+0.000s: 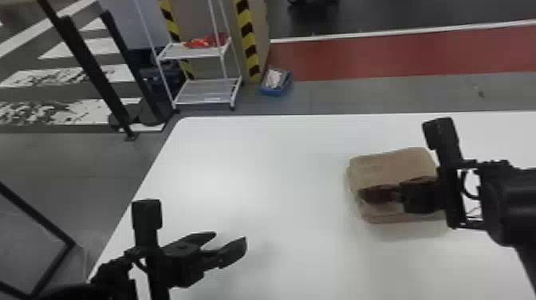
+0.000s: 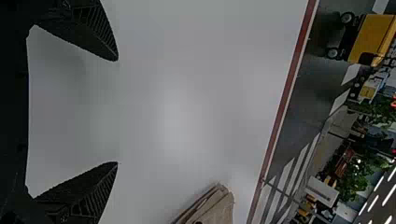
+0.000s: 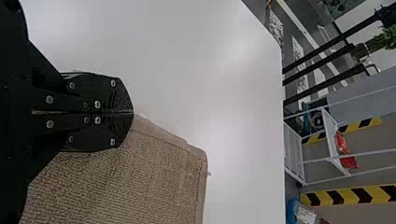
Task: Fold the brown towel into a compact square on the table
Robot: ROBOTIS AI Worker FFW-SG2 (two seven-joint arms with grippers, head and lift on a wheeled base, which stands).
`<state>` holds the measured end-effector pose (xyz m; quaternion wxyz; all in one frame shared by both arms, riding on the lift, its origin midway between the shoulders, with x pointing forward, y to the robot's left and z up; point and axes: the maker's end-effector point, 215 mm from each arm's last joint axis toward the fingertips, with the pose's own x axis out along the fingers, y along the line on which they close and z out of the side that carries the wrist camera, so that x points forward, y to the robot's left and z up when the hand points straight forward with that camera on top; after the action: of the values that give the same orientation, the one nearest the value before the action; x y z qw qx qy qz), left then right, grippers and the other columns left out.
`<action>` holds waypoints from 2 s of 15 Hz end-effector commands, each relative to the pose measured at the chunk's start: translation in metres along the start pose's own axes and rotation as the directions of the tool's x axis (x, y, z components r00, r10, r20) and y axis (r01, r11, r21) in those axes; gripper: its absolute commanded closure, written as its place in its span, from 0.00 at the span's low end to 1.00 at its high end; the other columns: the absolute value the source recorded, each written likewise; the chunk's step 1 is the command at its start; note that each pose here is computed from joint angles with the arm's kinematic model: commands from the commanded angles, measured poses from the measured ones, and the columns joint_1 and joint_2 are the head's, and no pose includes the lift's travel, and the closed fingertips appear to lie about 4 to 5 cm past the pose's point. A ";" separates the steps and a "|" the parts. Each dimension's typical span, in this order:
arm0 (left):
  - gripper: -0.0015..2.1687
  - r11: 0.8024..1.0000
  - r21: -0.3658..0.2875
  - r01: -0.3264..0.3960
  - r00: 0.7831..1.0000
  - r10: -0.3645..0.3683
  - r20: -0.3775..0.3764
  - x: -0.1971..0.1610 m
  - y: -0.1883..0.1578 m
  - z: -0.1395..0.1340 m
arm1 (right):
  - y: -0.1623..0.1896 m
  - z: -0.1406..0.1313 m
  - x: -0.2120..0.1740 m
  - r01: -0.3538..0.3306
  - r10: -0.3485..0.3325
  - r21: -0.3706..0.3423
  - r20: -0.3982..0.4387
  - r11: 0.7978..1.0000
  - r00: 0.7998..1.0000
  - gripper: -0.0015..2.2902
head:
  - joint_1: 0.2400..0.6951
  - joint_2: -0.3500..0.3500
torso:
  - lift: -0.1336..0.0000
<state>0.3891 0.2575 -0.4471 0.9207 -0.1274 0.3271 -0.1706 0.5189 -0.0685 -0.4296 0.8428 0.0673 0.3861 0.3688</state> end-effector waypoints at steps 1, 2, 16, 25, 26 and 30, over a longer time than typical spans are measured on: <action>0.04 1.000 0.001 0.002 1.000 -0.002 0.002 0.000 0.000 0.000 | 0.005 -0.017 -0.010 -0.004 0.005 0.027 -0.029 1.000 1.000 0.76 | 1.00 0.83 | 0.08; 0.04 1.000 0.001 0.006 1.000 -0.006 0.002 0.000 -0.001 0.000 | 0.005 -0.025 -0.017 -0.007 0.009 0.045 -0.045 0.999 0.999 0.76 | 1.00 0.83 | 0.08; 0.04 1.000 0.000 0.007 1.000 -0.007 0.000 0.003 0.001 0.002 | -0.089 -0.022 -0.179 0.103 -0.140 0.257 0.132 0.961 0.981 0.76 | 1.00 0.60 | 0.08; 0.04 1.000 -0.003 0.014 1.000 -0.014 -0.006 0.013 0.003 0.002 | -0.178 -0.076 -0.235 0.312 -0.333 0.379 -0.010 0.871 0.943 0.76 | 1.00 0.30 | 0.08; 0.04 1.000 -0.003 0.014 1.000 -0.014 -0.005 0.013 0.003 0.003 | -0.179 -0.075 -0.224 0.316 -0.327 0.369 -0.034 0.874 0.944 0.76 | 1.00 0.29 | 0.08; 0.04 1.000 -0.008 0.001 1.000 -0.001 -0.008 0.012 0.010 0.000 | -0.203 -0.055 -0.197 0.361 -0.365 0.340 -0.054 0.868 0.930 0.76 | 1.00 0.31 | 0.08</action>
<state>0.4006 0.2595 -0.4552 0.9189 -0.1298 0.3300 -0.1730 0.4961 -0.3598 -0.4302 0.8703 0.1491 0.4514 0.1288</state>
